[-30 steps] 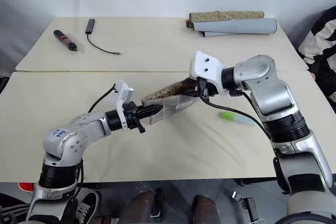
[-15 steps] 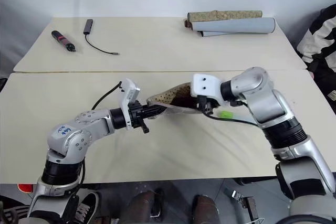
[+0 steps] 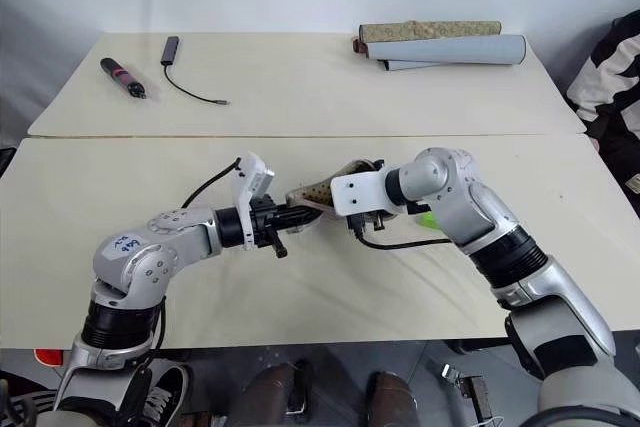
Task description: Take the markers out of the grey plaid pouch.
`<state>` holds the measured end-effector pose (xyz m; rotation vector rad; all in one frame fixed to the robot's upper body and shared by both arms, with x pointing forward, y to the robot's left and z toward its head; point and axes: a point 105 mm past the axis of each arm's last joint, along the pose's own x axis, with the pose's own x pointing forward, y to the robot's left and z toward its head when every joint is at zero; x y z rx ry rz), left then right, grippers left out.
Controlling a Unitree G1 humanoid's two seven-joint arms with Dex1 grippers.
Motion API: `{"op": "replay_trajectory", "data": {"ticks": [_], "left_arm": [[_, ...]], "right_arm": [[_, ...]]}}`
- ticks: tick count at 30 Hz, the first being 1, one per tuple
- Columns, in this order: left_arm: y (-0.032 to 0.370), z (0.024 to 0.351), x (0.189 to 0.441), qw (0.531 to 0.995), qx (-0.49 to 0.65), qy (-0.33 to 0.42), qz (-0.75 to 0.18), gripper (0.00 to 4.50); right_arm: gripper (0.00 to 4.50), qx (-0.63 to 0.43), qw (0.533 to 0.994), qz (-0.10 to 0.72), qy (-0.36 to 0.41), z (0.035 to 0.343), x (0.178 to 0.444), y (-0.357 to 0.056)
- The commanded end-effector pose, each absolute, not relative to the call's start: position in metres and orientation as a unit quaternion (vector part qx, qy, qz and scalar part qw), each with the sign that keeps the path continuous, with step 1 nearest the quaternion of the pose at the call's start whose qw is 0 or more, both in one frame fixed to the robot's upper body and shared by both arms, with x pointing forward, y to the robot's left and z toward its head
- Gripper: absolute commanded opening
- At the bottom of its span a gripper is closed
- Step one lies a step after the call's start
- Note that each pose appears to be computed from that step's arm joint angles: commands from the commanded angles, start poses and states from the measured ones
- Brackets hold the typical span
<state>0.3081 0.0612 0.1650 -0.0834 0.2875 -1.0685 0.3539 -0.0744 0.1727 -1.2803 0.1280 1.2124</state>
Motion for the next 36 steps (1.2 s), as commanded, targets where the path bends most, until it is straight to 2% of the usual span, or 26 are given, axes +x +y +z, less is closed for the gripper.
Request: {"op": "replay_trajectory", "data": {"ticks": [1, 4, 8, 12, 15, 20, 27, 36], "left_arm": [[0.053, 0.176, 0.298, 0.832, -0.065, 0.121, -0.537, 0.00], [0.050, 0.178, 0.293, 0.821, -0.080, 0.121, -0.553, 0.00], [0.049, 0.174, 0.289, 0.816, -0.056, 0.127, -0.561, 0.00], [0.048, 0.183, 0.287, 0.810, -0.087, 0.112, -0.569, 0.00], [0.048, 0.183, 0.286, 0.807, -0.104, 0.115, -0.570, 0.00], [0.051, 0.180, 0.283, 0.800, -0.139, 0.127, -0.570, 0.00], [0.056, 0.164, 0.284, 0.808, -0.129, 0.152, -0.554, 0.00], [0.059, 0.159, 0.284, 0.812, -0.124, 0.155, -0.548, 0.00]], "right_arm": [[1.50, -0.541, 0.660, 0.519, 0.039, 0.193, 0.357, -0.073], [1.50, -0.560, 0.643, 0.519, 0.062, 0.185, 0.357, -0.080], [1.50, -0.547, 0.642, 0.532, 0.071, 0.180, 0.354, -0.077], [1.50, -0.524, 0.646, 0.549, 0.082, 0.178, 0.349, -0.073], [2.33, -0.528, 0.642, 0.550, 0.073, 0.179, 0.348, -0.070], [2.33, -0.539, 0.624, 0.562, 0.066, 0.176, 0.343, -0.062], [2.33, -0.543, 0.630, 0.552, 0.061, 0.167, 0.352, -0.052], [2.33, -0.534, 0.638, 0.551, 0.064, 0.153, 0.361, -0.042]]}}
